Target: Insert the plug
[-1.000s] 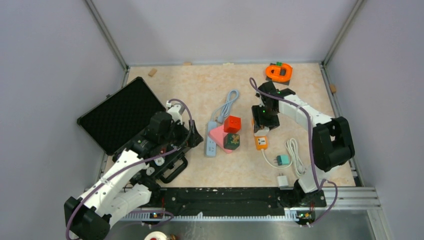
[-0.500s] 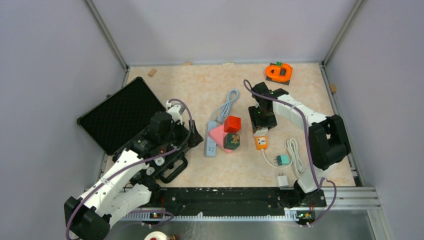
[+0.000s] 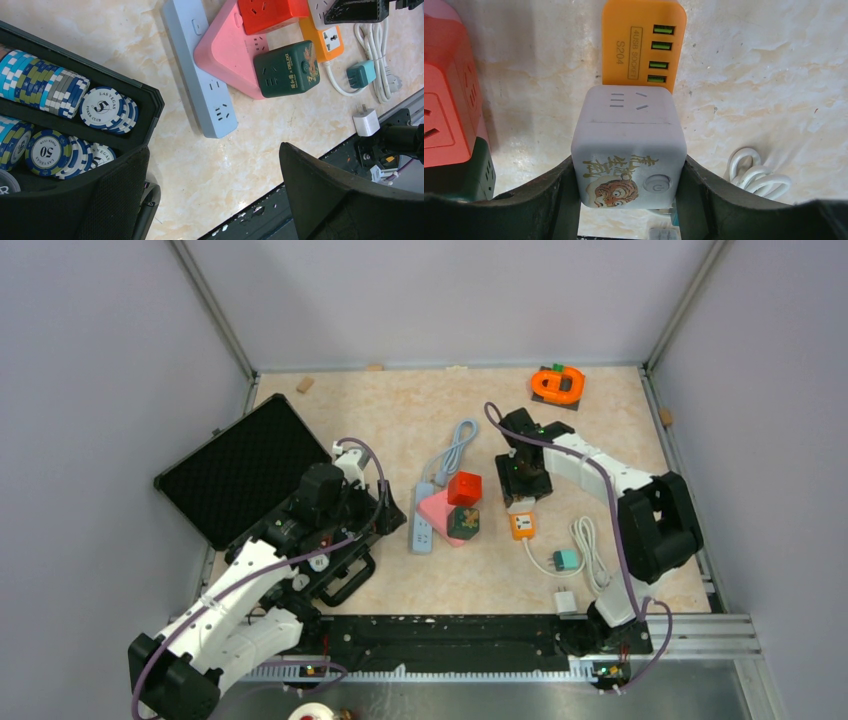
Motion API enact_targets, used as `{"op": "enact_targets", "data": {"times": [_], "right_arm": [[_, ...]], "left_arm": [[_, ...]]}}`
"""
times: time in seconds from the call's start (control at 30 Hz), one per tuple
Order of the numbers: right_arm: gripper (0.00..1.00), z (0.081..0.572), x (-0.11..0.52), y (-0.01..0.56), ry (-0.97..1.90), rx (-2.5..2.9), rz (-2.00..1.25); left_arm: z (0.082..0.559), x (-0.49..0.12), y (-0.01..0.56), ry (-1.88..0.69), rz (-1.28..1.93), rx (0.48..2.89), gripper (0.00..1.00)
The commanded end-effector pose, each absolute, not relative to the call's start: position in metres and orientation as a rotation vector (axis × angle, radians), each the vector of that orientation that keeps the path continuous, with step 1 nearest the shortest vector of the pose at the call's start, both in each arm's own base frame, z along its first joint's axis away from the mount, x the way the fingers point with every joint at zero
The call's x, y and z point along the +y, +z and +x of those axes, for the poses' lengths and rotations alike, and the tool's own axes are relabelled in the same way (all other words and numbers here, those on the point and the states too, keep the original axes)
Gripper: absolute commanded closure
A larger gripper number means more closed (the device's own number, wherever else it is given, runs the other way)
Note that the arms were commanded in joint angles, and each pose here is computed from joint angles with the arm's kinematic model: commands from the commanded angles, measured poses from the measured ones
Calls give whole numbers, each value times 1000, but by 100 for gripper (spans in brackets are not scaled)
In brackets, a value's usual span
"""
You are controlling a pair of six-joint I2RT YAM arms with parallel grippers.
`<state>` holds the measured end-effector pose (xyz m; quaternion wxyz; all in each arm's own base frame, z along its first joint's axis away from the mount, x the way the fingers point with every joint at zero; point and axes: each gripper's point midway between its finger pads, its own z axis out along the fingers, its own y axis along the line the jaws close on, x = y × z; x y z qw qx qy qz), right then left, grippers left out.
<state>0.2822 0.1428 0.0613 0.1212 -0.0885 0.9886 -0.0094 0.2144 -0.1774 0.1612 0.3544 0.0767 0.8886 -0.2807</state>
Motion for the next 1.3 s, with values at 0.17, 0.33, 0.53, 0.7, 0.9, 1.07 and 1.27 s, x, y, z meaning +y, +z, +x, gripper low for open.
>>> {"op": "enact_targets", "data": {"times": [0.17,0.33,0.53,0.7,0.9,1.07,1.27], "right_arm": [[100,204,120,-44,-152,3221,-321],[100,203,119,-52,-173,3248,-341],[100,207,122,-53,-173,3257,-352],[100,207,125,-51,-142,3254,-353],[84,226,134,-24,-77,3159,-354],[26,250,144,17,-8,3024,-377],[6,267,159,67,114,2877,-372]], "left_arm": [[222,-183,186,-758,226,2207,1],[221,-182,188,-758,226,2204,1],[220,-181,188,-755,224,2202,1],[220,-179,190,-744,219,2199,1],[220,-179,192,-746,221,2190,1],[220,-180,193,-754,225,2184,1],[220,-183,198,-773,238,2169,1]]}}
